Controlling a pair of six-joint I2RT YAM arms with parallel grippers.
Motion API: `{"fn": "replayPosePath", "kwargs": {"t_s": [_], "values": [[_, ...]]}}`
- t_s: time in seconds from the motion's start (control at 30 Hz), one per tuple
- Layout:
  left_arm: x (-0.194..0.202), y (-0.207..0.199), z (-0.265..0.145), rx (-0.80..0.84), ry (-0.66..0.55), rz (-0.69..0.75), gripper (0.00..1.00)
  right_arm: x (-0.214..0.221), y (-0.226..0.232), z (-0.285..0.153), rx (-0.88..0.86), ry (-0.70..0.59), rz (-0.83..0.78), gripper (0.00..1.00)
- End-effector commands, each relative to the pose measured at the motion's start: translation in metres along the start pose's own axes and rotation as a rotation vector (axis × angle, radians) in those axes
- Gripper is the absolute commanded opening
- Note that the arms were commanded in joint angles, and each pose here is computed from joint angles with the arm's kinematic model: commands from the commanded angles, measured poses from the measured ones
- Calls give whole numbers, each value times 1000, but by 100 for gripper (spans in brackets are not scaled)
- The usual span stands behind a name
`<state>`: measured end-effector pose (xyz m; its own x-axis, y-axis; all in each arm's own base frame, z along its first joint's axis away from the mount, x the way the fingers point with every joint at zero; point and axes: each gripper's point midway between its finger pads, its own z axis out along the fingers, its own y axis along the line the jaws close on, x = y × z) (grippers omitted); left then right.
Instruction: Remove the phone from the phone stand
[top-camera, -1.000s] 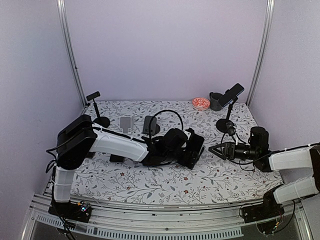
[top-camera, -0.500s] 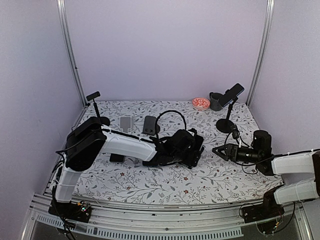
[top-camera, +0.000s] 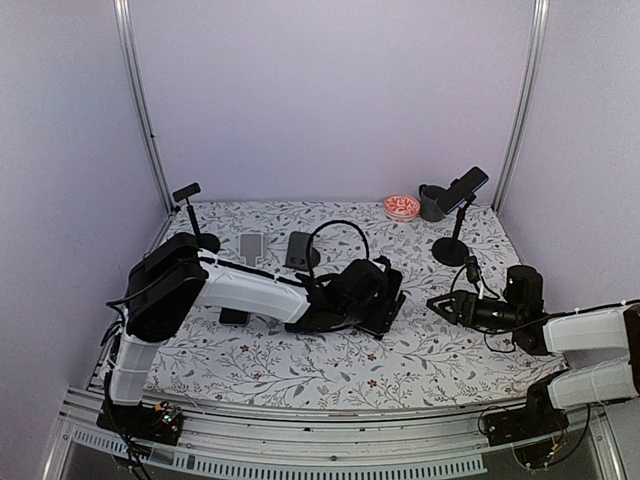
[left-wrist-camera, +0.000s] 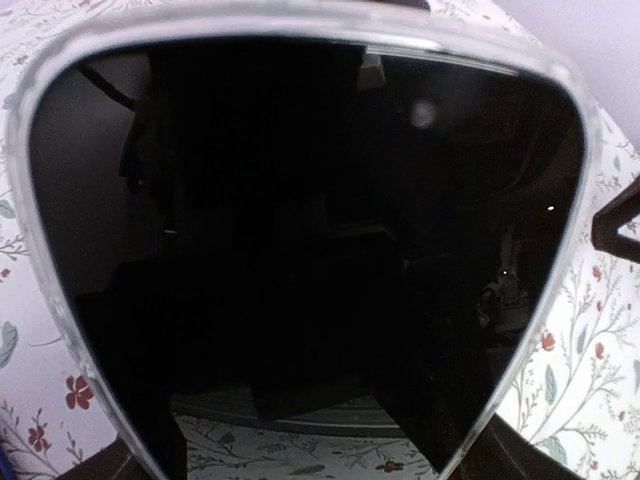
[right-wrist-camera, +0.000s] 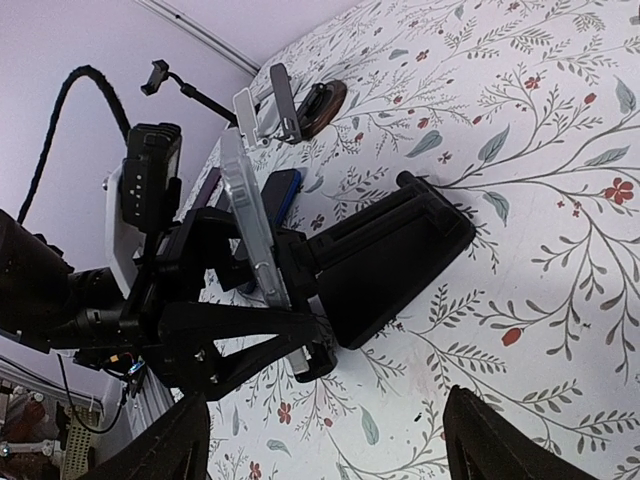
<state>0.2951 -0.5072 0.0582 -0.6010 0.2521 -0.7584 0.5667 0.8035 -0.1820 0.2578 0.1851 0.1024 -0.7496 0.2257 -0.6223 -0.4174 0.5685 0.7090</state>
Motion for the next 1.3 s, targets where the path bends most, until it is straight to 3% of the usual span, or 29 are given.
{"fn": "replayPosePath", "kwargs": {"t_s": [0.0, 0.3, 0.53, 0.87, 1.27], "values": [[-64, -23, -45, 98, -187, -38, 68, 1, -5, 1, 13, -1, 12, 81], [-90, -27, -74, 166, -275, -65, 67, 5, -3, 3, -10, 16, 25, 77], [-113, 0, -116, 137, -354, -104, 67, 22, 14, 16, -47, 56, 30, 67], [-92, 44, -144, 63, -349, -135, 66, 36, 28, 63, -80, 166, 40, 58], [-88, 68, -167, 30, -379, -171, 66, 28, 14, 95, -37, 199, 52, 40]]}}
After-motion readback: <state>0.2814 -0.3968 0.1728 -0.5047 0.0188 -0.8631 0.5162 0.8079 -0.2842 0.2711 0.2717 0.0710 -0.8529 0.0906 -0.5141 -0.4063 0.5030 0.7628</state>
